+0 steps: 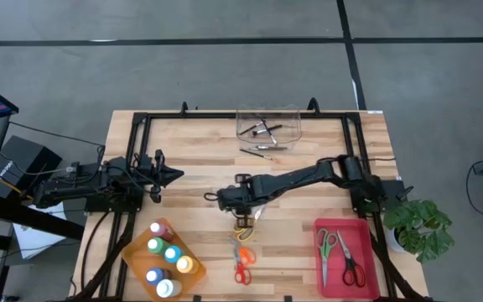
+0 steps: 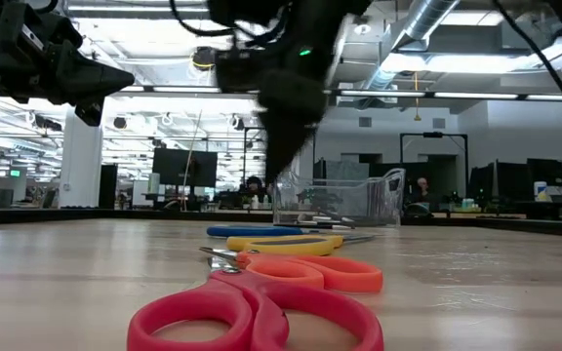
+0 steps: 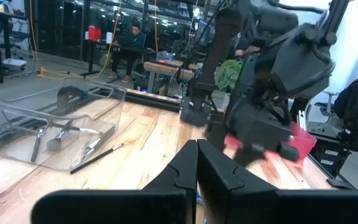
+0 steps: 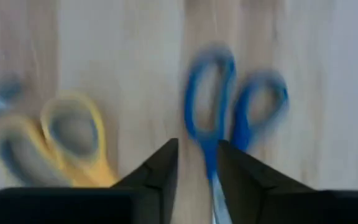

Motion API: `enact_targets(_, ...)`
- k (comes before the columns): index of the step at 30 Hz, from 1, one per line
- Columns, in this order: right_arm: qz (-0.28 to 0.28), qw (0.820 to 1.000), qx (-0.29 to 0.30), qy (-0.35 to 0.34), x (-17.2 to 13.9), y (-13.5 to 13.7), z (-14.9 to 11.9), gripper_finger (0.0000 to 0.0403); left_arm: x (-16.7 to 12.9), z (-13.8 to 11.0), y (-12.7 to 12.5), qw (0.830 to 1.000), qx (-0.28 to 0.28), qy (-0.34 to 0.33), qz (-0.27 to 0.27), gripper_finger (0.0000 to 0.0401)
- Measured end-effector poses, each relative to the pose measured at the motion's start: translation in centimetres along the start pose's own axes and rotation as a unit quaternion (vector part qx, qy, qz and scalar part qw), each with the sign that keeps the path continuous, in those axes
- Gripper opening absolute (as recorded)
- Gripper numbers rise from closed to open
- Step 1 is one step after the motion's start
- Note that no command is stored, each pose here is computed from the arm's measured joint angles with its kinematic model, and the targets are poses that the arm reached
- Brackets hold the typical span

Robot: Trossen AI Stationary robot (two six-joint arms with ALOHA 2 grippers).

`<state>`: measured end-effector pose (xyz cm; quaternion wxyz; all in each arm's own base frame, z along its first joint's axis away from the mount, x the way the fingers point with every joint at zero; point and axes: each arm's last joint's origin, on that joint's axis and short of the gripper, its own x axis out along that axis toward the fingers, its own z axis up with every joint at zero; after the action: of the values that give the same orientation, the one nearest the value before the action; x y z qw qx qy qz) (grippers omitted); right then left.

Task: Pick & Place Paint Supplies
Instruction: Put the blue scissor into the red bin

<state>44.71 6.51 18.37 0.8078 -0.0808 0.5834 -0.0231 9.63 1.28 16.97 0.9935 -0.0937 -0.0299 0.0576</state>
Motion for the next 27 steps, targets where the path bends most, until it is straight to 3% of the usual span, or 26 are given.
enact_targets(5,0.024,0.999,-0.004,-0.033,3.4,-0.7,0.9,0.0162,0.0,0.0,0.0,1.0,0.0,-0.001,0.0,0.0)
enact_targets(11,0.046,0.999,0.006,-0.015,5.8,-1.3,0.7,0.0168,0.0,0.0,0.0,1.0,0.0,-0.002,0.0,0.0)
enact_targets(15,0.048,0.999,0.022,0.006,6.3,-1.2,0.3,0.0138,0.0,0.0,0.0,1.0,0.0,-0.002,0.0,0.0)
enact_targets(21,0.047,0.997,0.04,0.049,6.0,-1.5,-0.5,0.0019,0.0,0.0,0.0,1.0,0.0,-0.002,0.0,0.0)
enact_targets(27,0.053,0.996,0.031,0.059,6.1,-1.8,-0.7,0.0013,0.0,0.0,0.0,1.0,0.0,-0.001,0.0,0.0)
